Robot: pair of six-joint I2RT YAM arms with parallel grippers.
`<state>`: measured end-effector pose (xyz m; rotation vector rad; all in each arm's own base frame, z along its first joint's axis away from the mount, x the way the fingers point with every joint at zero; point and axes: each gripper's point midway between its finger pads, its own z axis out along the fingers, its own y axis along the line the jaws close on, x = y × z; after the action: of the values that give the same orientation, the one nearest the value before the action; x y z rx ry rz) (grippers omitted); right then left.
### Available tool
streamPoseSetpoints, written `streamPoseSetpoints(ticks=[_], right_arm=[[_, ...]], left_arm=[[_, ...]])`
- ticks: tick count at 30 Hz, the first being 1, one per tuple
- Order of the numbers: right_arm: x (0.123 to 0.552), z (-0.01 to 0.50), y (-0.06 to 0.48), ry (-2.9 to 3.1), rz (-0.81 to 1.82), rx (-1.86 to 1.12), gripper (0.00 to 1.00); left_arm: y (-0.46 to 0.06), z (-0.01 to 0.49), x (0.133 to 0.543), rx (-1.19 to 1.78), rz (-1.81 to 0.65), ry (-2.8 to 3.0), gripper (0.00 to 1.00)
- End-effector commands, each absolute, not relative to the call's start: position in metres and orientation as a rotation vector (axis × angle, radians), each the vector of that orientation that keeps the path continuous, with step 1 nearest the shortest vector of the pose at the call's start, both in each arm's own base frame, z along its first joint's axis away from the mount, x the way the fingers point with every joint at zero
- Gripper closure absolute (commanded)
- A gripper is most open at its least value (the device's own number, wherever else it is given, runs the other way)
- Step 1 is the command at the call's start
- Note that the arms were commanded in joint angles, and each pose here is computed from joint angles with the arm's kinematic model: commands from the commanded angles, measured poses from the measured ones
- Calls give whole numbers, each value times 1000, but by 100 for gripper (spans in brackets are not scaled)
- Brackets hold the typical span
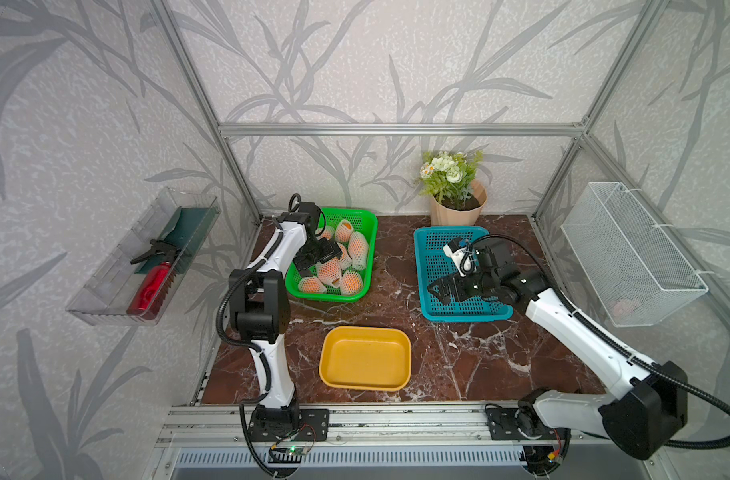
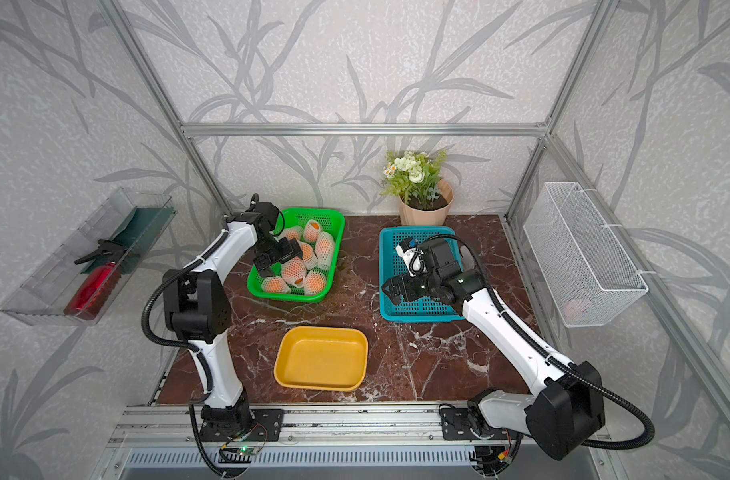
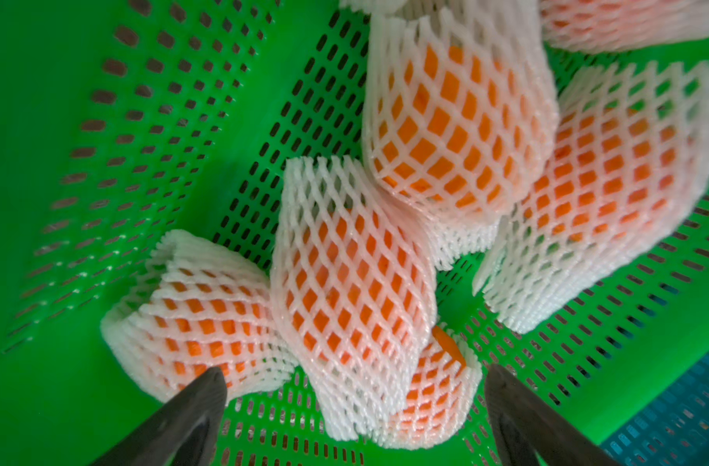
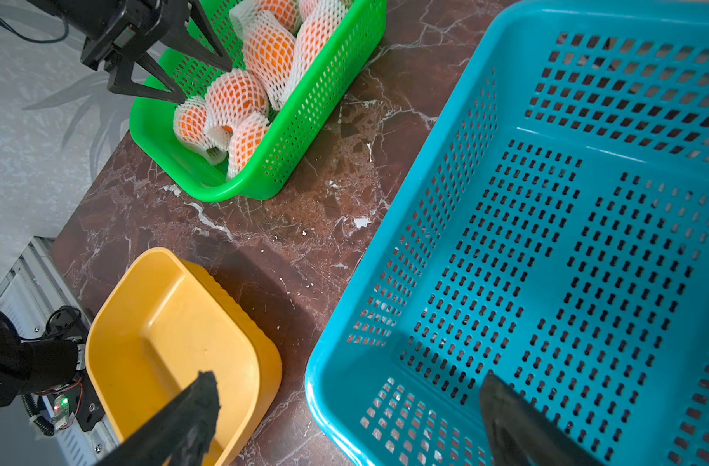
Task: Remove foam nets from oranges
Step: Pick up the orange from the basket.
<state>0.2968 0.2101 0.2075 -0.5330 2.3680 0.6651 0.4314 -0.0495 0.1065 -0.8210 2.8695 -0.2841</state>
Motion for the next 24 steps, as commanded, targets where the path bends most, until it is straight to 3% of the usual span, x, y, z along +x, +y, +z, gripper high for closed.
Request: streamPoseSetpoints(ticks=[1,14,21,24], right_arm=[[288,213,212,2351,706,-538,1],[281,207,206,2349,688,-537,1],[282,205,207,2345,690,-543,1],[282,206,208,2343,693,-551,1]], left_arm=[[-46,101,439,-882,-238,2860,1],[-47,69,442,-895,-156,2931,2],[-50,61,430,-819,-69,3001,7],[-52,54,423,-798,-36,3042,15]])
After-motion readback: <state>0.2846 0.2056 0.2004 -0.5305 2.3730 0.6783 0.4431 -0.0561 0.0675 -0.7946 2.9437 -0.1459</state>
